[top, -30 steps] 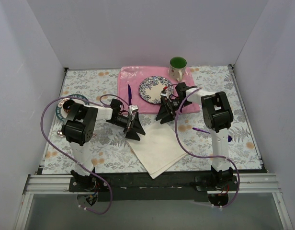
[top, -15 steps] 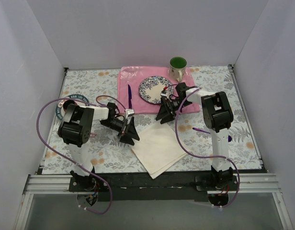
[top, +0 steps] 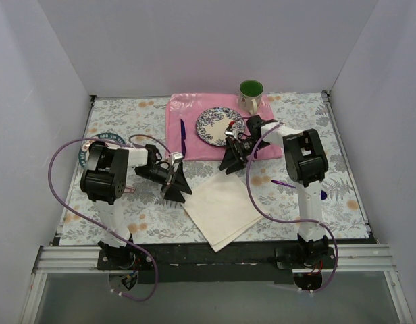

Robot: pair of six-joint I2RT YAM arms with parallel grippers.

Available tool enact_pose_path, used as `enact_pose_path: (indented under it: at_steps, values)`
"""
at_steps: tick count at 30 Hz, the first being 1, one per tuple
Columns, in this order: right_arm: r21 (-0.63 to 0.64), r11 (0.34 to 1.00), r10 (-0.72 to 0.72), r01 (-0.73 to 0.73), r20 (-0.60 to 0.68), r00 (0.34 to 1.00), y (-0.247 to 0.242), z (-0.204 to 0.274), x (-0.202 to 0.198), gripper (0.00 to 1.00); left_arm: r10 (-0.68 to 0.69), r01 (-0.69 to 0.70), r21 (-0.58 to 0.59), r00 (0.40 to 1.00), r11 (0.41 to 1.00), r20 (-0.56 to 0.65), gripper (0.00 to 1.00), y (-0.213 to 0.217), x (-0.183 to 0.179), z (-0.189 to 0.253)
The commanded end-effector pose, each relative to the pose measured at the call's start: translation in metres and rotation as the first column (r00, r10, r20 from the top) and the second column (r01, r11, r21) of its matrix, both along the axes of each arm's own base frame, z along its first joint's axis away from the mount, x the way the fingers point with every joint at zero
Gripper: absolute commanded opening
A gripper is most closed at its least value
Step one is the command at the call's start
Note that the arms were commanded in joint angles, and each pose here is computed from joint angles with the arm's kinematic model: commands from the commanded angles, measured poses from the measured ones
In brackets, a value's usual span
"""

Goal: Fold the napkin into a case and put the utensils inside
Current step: Smooth out the square-folded napkin at the center of the board.

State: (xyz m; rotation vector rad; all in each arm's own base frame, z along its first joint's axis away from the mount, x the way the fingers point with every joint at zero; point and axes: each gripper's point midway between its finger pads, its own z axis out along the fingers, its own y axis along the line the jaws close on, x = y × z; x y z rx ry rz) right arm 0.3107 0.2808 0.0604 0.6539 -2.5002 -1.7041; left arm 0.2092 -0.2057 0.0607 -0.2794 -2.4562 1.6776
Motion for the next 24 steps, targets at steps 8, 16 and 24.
enact_pose_path:
  at_steps: [8,16,24]
  values:
    - [0.183,0.977,0.103,-0.113,0.065,0.993,0.031,0.081,-0.037,0.99,-0.065,0.082,-0.061,0.967,0.995,0.248,0.96,-0.027,0.012,0.062]
    - [0.058,0.983,0.169,-0.175,0.099,0.981,0.029,0.046,-0.044,0.95,-0.13,0.068,0.121,0.751,0.99,0.647,0.98,-0.041,0.017,0.081]
    - [-0.037,0.984,0.177,-0.174,0.108,0.978,0.026,0.005,-0.034,0.95,-0.132,0.0,0.2,0.754,0.98,0.643,0.98,-0.039,0.021,0.064]
